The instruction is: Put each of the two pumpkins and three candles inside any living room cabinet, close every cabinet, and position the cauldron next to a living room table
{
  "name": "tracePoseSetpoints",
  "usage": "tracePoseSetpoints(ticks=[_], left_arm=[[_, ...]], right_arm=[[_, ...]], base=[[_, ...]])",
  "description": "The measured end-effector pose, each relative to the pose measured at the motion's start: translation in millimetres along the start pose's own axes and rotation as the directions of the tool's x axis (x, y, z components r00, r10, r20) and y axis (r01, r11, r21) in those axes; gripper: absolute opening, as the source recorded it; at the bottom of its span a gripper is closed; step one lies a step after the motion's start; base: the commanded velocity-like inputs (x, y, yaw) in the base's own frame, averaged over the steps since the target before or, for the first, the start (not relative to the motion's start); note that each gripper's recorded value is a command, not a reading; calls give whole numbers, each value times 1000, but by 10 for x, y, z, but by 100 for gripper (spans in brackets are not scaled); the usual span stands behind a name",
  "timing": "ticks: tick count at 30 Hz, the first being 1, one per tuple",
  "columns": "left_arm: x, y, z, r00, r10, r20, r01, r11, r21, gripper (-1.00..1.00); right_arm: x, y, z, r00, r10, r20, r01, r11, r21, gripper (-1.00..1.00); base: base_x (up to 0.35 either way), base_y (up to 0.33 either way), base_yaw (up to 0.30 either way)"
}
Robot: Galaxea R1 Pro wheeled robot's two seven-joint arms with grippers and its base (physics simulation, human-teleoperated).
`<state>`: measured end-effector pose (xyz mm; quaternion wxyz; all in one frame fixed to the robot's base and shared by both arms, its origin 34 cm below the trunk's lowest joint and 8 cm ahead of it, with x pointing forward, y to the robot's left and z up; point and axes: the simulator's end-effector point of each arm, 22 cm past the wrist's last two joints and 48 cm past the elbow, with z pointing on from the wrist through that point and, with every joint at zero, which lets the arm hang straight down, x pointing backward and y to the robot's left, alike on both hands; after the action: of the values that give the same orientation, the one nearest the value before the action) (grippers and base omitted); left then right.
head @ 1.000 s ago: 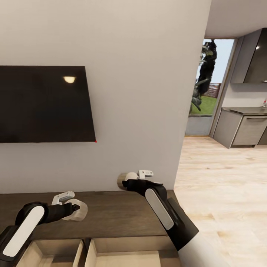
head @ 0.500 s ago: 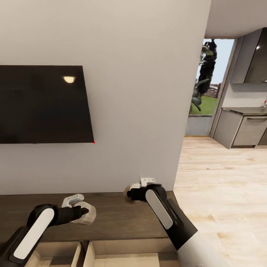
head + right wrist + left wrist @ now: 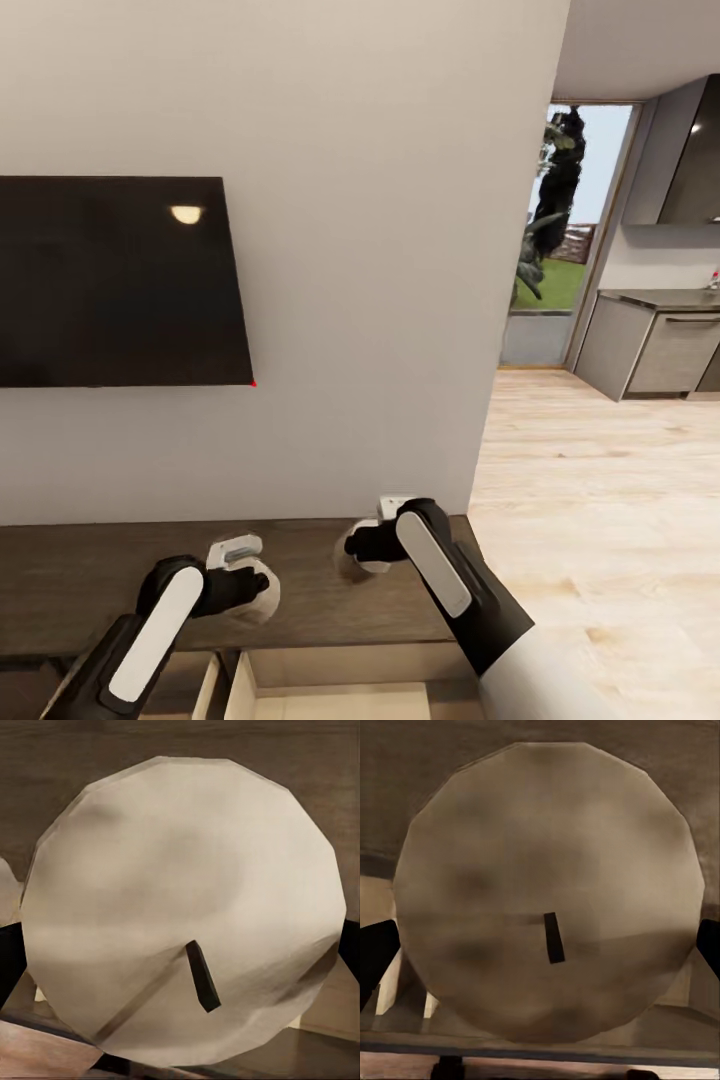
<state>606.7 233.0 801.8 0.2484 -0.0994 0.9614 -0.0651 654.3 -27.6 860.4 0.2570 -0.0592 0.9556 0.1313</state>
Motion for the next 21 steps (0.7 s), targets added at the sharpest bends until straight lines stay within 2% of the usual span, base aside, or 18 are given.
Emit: tracePoseSetpoints(ticks=[4,7,10,15,21], left_arm=[[436,-172,249,994,3,-107,-8,999,-46,-100],[632,-205,363,989,5,-150,-16,997,-74,-100],[799,-137,483,984,-8,-178,-12,994,-111,-100],[962,28,625,982,-34,-187,1,985,-171,-100],[1051,39,724,986,-31,-166,-4,980,-201,-100]], right_arm=[[295,-115,159,998,18,-62,-17,1000,23,-100],[468,-170,236,995,28,-95,-24,999,36,-100],[663,-269,338,989,32,-144,-23,998,64,-100],[1040,-487,539,972,62,-228,-35,992,122,-100],[1238,-588,654,962,96,-254,-57,986,157,-100]], base=[[0,0,0],[0,0,0],[0,0,0],[0,0,0],[0,0,0]])
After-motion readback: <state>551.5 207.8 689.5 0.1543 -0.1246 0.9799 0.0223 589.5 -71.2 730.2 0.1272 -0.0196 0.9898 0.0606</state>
